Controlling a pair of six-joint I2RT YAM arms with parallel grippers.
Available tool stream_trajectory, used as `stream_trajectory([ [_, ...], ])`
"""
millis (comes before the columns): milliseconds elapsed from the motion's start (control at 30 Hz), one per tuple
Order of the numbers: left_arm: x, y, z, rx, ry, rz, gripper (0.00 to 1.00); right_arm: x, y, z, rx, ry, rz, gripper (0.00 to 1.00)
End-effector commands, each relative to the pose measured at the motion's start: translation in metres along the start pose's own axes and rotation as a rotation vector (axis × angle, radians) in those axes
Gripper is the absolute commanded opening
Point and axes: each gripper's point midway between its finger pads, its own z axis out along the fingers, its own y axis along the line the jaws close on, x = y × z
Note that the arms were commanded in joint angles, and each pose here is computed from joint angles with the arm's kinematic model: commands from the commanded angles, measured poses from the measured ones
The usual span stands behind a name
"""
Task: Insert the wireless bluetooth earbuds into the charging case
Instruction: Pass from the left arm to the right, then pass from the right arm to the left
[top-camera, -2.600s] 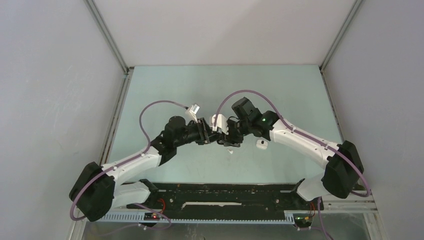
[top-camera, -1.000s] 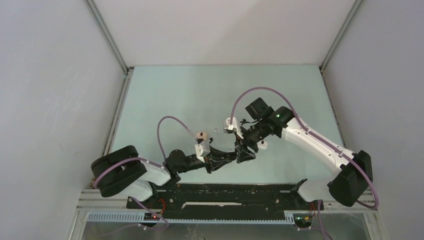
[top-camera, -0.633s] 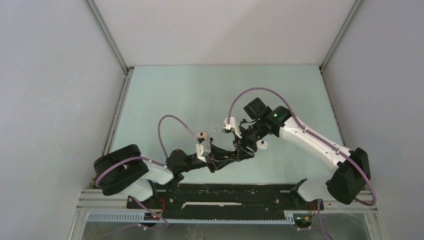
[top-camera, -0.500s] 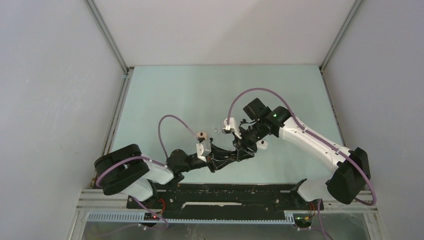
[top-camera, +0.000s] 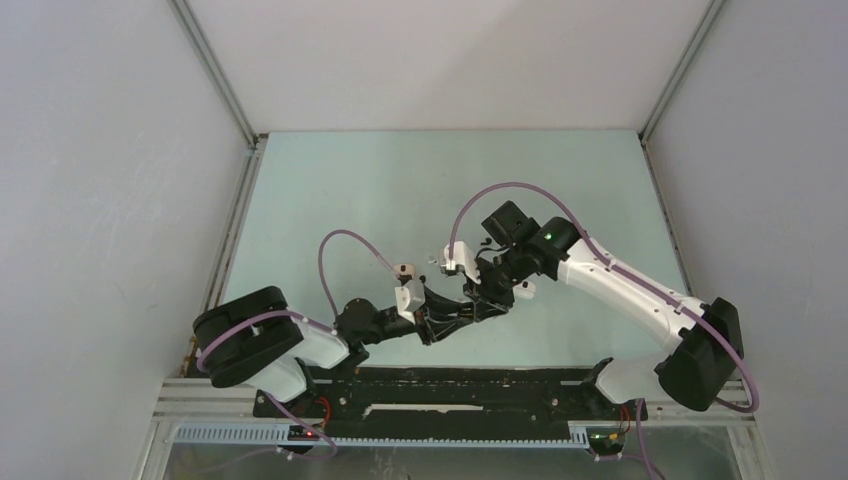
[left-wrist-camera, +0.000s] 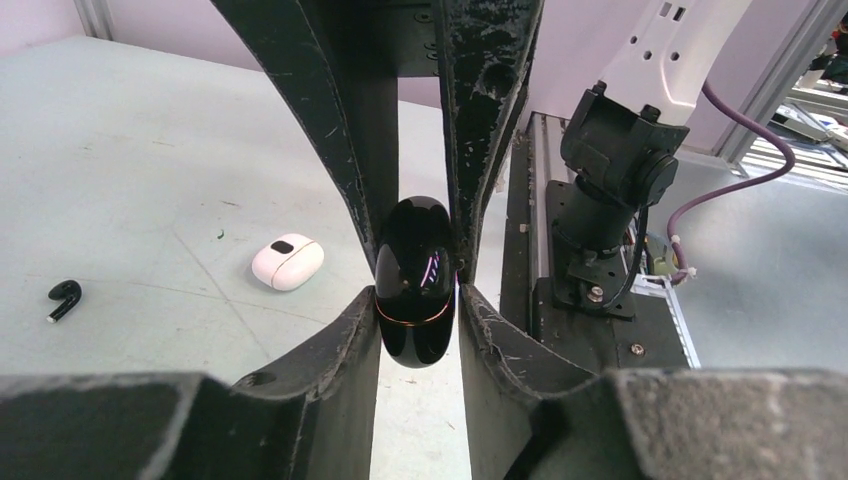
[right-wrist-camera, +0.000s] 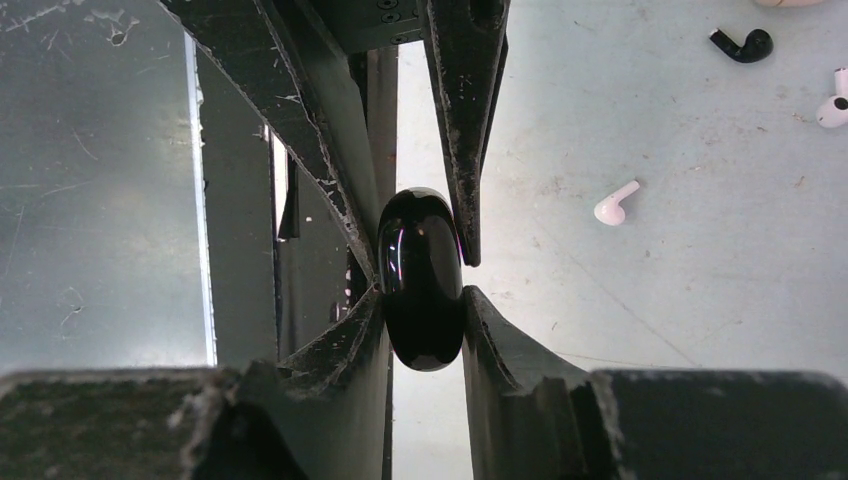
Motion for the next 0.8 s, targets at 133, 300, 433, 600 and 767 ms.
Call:
stream_trajectory([
  [133,-0.019,-0.007,0.009,0.047,-0.071,0.041,0.31,-0.023,-0.004,-0.013,0.061,-0.063,-0.06,0.21],
  [300,-0.015,-0.008,0.009,0.052,-0.07,0.016,0.4,-0.027,-0.002,-0.016,0.061,-0.085,-0.068,0.21],
  [433,-0.014,-0.008,0.013,0.061,-0.069,0.008,0.39,-0.026,-0.001,-0.016,0.054,-0.083,-0.062,0.21],
  [600,-0.021,-0.009,0.014,0.063,-0.085,0.013,0.39,-0.025,-0.001,-0.015,0.049,-0.08,-0.062,0.22],
  [767,-0.025,-0.011,0.012,0.07,-0.096,0.015,0.34,-0.024,-0.002,-0.011,0.036,-0.072,-0.054,0.22],
])
